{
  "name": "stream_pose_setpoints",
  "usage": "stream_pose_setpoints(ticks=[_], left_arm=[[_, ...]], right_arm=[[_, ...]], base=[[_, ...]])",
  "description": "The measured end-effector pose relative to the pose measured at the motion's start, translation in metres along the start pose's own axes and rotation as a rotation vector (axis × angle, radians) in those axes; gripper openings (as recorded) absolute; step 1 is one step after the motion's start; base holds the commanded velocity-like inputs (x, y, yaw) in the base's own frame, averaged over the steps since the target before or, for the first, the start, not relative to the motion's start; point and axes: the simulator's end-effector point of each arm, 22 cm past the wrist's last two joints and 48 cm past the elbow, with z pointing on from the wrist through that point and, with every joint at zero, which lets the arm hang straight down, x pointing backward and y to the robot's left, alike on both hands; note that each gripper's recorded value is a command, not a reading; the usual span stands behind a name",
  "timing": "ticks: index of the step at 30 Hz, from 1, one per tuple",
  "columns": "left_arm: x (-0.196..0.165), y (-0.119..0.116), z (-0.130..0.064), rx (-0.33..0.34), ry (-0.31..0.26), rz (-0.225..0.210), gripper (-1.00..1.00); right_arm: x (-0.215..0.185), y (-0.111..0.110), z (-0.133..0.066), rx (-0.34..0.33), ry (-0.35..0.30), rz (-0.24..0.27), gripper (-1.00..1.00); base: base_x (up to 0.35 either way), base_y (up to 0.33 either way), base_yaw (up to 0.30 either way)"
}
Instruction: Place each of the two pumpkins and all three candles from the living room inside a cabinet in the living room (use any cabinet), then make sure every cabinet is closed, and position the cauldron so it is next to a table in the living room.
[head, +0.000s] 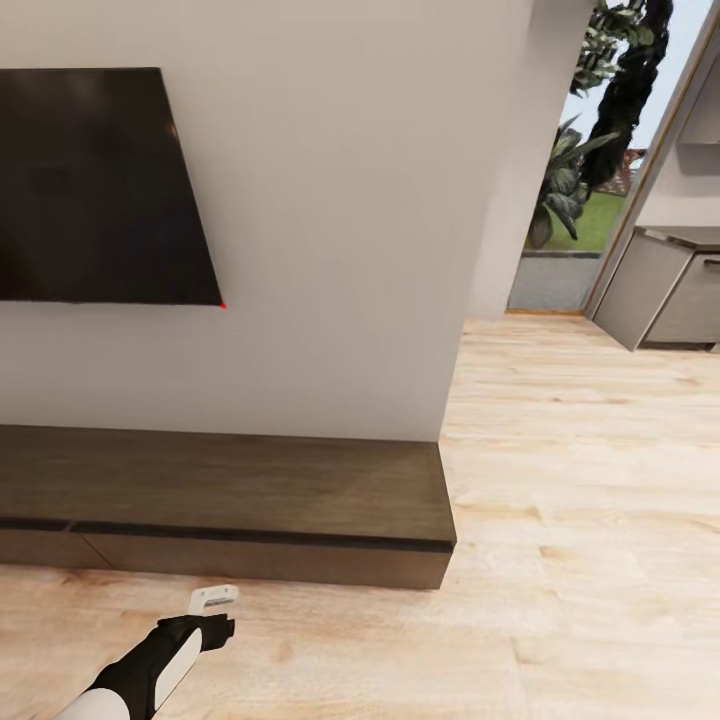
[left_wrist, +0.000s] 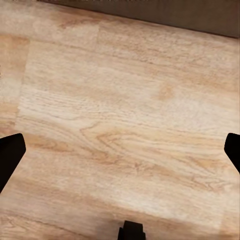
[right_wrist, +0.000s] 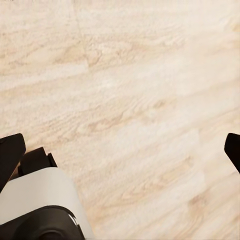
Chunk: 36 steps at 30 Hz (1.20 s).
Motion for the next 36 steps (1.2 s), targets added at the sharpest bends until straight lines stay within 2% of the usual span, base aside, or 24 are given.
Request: stream_pose_setpoints(ticks=[29, 36], left_arm=[[-0.013, 0.005, -0.040, -0.001, 0.001, 0.001, 1.00], [-0.013, 0.005, -0.040, 0.000, 0.001, 0.001, 1.00]], right_arm=[[-0.009, -0.020, -0.037, 0.000, 0.001, 0.000, 1.00], [-0.009, -0.018, -0.037, -0.003, -0.001, 0.000, 1.00]], base=[[0.000, 0.000, 0.000], [0.000, 0.000, 0.000]])
